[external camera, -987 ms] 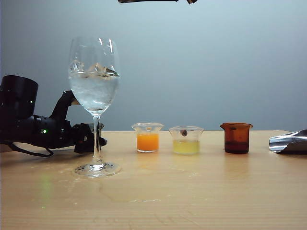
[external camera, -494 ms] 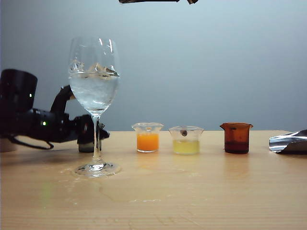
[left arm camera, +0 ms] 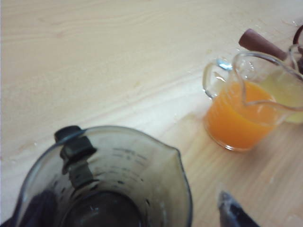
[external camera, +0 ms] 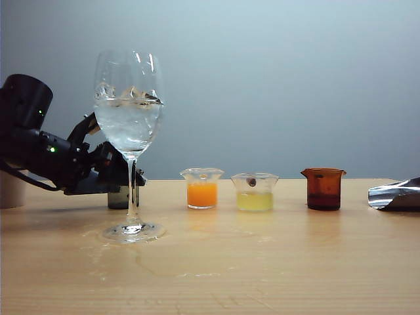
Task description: Pick up the first measuring cup from the left, pour the coconut rum inside into the goblet, and finally put the measuring cup back in its original place.
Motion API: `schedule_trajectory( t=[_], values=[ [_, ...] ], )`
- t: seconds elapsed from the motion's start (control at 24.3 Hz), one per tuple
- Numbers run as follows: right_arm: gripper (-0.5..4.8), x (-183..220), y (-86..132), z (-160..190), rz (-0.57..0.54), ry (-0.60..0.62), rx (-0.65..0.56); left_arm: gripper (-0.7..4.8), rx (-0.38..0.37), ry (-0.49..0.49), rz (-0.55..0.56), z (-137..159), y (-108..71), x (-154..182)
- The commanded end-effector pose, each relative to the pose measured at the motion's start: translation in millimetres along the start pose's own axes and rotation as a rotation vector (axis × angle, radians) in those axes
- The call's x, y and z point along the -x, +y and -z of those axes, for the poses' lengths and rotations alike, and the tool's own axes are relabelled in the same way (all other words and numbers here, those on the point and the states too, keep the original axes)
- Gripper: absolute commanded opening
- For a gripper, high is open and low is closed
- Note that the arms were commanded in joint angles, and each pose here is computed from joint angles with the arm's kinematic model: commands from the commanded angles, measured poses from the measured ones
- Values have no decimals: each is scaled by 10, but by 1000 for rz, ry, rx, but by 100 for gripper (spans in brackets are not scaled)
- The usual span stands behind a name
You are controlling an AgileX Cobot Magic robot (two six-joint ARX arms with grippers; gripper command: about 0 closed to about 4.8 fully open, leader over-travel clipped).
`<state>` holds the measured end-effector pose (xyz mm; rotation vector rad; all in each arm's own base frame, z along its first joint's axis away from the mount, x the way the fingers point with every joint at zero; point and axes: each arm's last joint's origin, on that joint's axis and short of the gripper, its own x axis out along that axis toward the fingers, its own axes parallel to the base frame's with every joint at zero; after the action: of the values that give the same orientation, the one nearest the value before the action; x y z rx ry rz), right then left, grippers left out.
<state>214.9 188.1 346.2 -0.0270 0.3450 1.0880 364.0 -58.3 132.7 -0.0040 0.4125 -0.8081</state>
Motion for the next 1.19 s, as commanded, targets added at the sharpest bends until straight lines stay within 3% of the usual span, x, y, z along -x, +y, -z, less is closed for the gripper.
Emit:
schedule_trajectory(
  t=[0.04,0.25,0.49,0.7,0.74,0.78,0.82,0.86,0.99,1.07,1.19],
  values=[
    [-5,130,38,-58,6,-14,4,457,-26,25,10,-75,-37,82],
    [-5,252,44,-72,25,-9,-4,457,-26,79,-30,-103,-47,175],
    [-5,373,63,5,42,81,2,457,1,153,-102,-164,-12,422],
    [-5,498,92,-1,144,88,4,454,24,168,-103,-287,-97,579],
    [-5,519,98,-3,162,89,5,430,28,172,-100,-311,-123,606],
    [-5,538,101,-2,177,92,4,364,38,175,-90,-345,-160,647],
    [-5,594,100,1,192,97,-2,190,54,186,-66,-399,-234,729],
    [-5,637,104,11,201,108,-8,-23,73,201,-42,-444,-313,815],
    [-5,752,127,36,222,130,-13,-5,78,222,-75,-602,-517,1078],
    [-5,858,144,56,237,127,0,-6,53,189,-84,-724,-644,1238],
    [-5,1040,176,164,291,134,-19,-6,98,132,-167,-905,-889,1556]
  ],
)
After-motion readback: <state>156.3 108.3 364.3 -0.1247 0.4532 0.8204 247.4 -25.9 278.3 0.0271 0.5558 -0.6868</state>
